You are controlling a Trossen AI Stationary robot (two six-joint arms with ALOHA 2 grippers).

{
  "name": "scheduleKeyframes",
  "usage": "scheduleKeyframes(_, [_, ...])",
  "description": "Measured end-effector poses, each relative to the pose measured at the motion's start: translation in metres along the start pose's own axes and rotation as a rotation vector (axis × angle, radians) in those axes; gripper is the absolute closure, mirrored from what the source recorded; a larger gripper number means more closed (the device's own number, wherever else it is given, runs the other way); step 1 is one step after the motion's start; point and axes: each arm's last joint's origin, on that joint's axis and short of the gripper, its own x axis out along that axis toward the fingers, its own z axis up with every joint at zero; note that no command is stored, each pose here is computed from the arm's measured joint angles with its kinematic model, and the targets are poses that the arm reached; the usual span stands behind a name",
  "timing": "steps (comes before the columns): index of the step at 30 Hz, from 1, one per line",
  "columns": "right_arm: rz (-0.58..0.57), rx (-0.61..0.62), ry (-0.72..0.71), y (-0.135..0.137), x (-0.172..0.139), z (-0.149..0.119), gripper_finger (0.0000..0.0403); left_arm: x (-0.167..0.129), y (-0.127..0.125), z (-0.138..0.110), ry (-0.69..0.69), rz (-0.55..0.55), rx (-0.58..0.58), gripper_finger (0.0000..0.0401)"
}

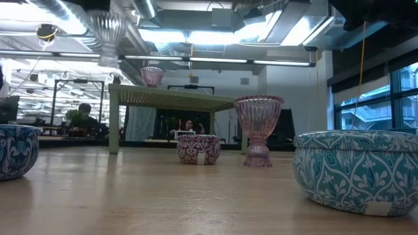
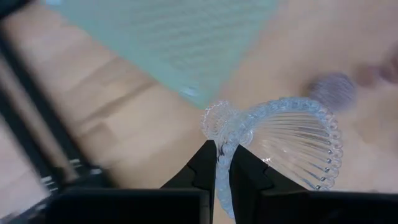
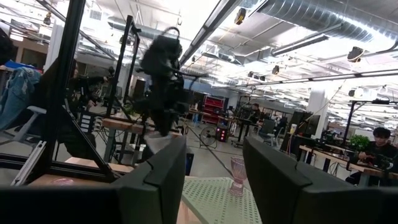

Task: Pick & Place candle stick holders
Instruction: Put the transparent glass candle holder on the shelf aligned with the other glass candle holder

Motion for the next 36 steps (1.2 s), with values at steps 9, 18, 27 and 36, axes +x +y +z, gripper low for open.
scheduleKeyframes(9, [0.0, 0.004, 0.0, 0.0, 0.0, 0.0, 0.0238, 0.016, 0.03, 0.041, 0.0, 0.094, -0.055, 0.0383])
scheduleKeyframes(18, [0.0, 0.003, 0.0, 0.0, 0.0, 0.0, 0.0238, 0.025, 0.067, 0.074, 0.022, 0.105, -0.1, 0.0383])
scheduleKeyframes(27, [0.0, 0.003, 0.001, 0.0, 0.0, 0.0, 0.0238, 0.032, 0.095, 0.095, 0.037, 0.051, -0.11, 0.0383])
scheduleKeyframes(36, [0.005, 0.001, 0.02, 0.001, 0.0, -0.002, 0.0238, 0.036, 0.119, 0.108, 0.038, 0.011, -0.109, 0.0383])
